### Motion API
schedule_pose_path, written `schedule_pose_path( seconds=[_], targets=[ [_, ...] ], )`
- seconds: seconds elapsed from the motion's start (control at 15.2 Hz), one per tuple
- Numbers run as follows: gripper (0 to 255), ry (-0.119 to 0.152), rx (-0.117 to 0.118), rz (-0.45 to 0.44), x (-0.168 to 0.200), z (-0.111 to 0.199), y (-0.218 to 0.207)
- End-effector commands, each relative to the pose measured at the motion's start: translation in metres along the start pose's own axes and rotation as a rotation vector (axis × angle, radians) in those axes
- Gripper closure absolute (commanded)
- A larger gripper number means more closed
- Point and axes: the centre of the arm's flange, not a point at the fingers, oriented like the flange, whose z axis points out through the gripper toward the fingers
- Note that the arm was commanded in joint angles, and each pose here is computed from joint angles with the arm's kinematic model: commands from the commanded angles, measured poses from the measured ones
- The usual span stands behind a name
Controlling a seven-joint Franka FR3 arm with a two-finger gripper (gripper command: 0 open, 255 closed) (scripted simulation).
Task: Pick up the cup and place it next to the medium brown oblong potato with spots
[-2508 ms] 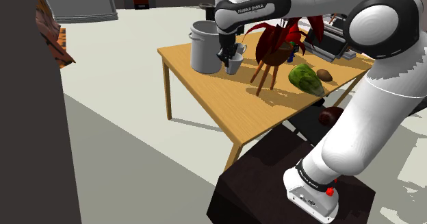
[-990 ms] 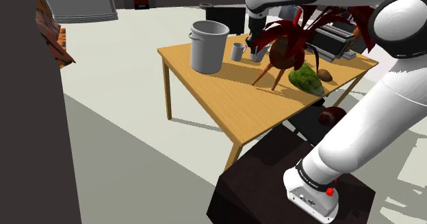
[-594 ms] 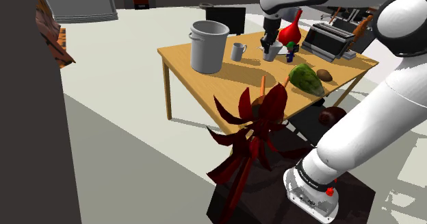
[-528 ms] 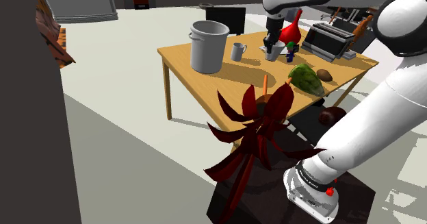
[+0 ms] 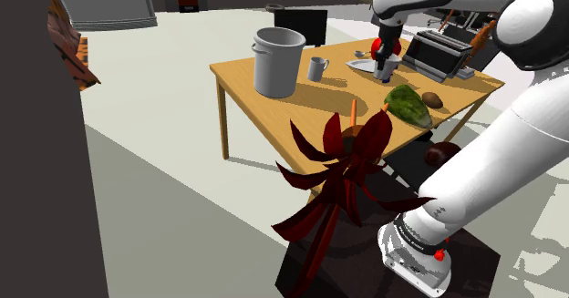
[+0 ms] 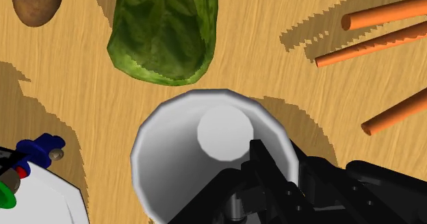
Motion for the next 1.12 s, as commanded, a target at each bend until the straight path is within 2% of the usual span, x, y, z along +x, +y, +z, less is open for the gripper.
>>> schedule_pose_path(
  seconds=[0.0, 1.06],
  targets=[
    [255, 0.0, 0.0, -0.001, -0.014, 0.006, 0.023],
    [255, 0.0, 0.0, -0.001, -0.115, 0.05, 0.203]
  ],
)
